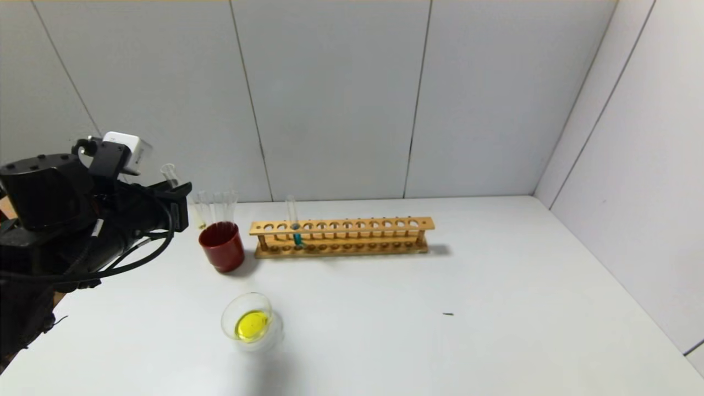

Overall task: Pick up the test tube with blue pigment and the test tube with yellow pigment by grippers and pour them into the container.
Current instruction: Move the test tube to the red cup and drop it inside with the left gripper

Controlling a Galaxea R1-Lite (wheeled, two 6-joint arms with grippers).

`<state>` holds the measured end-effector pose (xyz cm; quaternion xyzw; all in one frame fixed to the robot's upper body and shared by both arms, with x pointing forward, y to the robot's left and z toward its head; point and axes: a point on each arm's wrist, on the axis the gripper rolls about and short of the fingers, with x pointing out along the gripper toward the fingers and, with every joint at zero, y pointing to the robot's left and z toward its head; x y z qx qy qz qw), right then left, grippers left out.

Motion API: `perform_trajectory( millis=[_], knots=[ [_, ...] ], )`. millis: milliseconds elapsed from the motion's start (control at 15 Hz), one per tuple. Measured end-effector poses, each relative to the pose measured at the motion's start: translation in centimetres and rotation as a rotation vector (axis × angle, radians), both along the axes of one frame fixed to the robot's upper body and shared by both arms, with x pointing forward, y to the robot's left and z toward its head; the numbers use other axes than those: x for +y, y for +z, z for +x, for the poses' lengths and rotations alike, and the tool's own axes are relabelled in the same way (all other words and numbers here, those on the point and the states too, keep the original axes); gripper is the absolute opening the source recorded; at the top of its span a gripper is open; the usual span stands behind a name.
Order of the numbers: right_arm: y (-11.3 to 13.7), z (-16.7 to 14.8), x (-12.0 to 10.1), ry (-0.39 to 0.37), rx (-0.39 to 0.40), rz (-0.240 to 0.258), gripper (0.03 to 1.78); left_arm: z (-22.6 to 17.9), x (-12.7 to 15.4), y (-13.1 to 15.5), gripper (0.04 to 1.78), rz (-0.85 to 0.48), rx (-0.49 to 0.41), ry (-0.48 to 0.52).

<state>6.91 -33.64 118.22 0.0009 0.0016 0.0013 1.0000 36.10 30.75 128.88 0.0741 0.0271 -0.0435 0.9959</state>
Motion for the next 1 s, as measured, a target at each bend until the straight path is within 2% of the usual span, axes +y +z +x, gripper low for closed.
perform_trajectory(
  millis=[267,533,733,1000],
  knots=[
    [0.0,0.0,0.0,0.0,0.0,0.0,1.75,2.6,0.6,-2.6,0.31,-0.033,0.002,-0.019],
    [0.0,0.0,0.0,0.0,0.0,0.0,1.75,3.8,1.5,-4.7,0.31,-0.041,0.06,-0.01],
    [0.0,0.0,0.0,0.0,0.0,0.0,1.75,4.3,1.6,-5.5,0.31,-0.041,0.08,-0.013],
    [0.0,0.0,0.0,0.0,0.0,0.0,1.75,5.2,1.7,-6.3,0.37,-0.041,0.06,-0.008]
  ],
)
